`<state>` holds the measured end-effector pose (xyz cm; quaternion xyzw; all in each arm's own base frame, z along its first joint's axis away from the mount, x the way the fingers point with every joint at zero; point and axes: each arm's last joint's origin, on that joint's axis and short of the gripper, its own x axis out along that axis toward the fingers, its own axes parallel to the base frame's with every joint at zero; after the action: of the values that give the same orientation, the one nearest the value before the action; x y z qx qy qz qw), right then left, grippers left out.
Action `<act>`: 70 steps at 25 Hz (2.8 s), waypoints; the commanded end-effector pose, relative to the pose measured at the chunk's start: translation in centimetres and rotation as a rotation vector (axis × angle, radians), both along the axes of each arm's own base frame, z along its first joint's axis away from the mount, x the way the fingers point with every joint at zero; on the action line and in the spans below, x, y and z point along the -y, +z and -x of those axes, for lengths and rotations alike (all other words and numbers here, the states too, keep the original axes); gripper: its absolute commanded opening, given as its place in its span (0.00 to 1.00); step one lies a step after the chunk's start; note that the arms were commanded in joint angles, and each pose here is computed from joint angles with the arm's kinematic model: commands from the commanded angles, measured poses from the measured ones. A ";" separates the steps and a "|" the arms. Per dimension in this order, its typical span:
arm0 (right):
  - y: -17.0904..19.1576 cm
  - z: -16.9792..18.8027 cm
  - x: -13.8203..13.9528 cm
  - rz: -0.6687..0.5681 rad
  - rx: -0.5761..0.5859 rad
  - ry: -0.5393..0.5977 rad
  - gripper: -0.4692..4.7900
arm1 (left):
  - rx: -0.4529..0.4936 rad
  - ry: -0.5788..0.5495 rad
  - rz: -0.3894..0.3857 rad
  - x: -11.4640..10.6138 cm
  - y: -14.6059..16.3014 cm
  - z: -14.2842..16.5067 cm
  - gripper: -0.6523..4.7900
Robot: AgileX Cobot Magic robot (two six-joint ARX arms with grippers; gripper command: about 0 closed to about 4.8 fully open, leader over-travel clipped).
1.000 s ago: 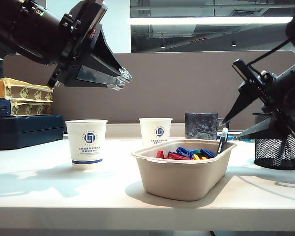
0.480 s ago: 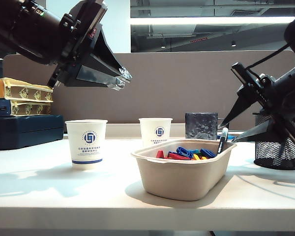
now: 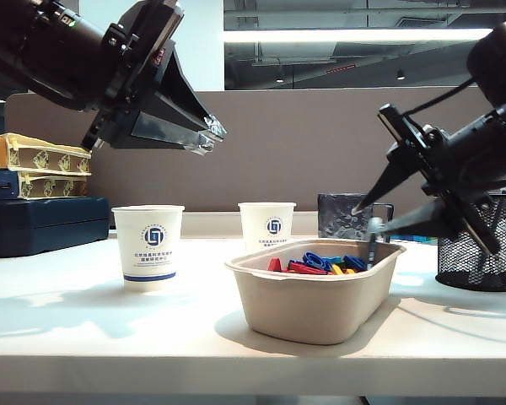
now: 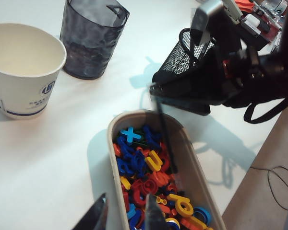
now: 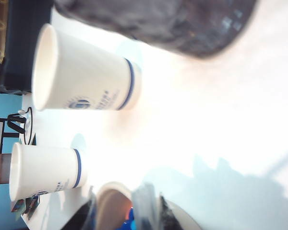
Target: Pick up one pen and put it in the pen container.
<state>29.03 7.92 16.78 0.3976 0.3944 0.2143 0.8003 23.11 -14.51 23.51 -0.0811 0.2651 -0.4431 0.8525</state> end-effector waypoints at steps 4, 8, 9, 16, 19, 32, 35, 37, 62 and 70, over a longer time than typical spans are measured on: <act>0.1 -0.4 -0.2 -0.002 0.005 0.003 0.34 | 0.013 -0.004 0.008 0.0 0.4 0.0 0.30; -0.9 -0.5 -0.3 -0.001 -0.039 0.016 0.34 | 0.010 -0.004 0.006 0.0 0.3 0.0 0.30; -1.0 -0.5 -0.3 -0.001 -0.043 0.018 0.34 | 0.010 -0.005 0.006 0.0 0.3 0.0 0.30; -1.1 -0.6 -0.3 0.000 -0.045 0.018 0.25 | 0.010 -0.004 0.005 0.0 0.3 0.0 0.30; -1.1 -0.6 -0.3 -0.001 -0.045 0.018 0.19 | 0.010 -0.004 0.005 0.0 0.3 0.0 0.30; 0.4 -1.4 -0.6 -0.042 0.017 0.063 0.16 | 0.022 -0.015 0.018 0.1 0.9 -0.1 0.30; 1.5 -2.0 -0.7 -0.051 0.048 0.068 0.16 | 0.048 -0.023 0.037 0.3 1.9 -0.4 0.30; 2.0 -2.3 -0.9 -0.064 0.063 0.087 0.16 | 0.061 -0.040 0.053 0.4 2.6 -0.5 0.30; 11.7 -3.3 -1.4 -0.149 0.382 0.250 0.16 | 0.007 -0.148 0.071 1.2 4.6 -0.3 0.30; 13.8 -2.1 -1.0 -0.013 0.620 0.302 0.13 | 0.046 -0.094 0.030 1.2 4.7 -0.3 0.30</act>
<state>31.29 8.97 30.01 0.2772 0.2086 0.4349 0.8310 23.40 -15.76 27.75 -0.0823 0.2576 -0.4896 0.8290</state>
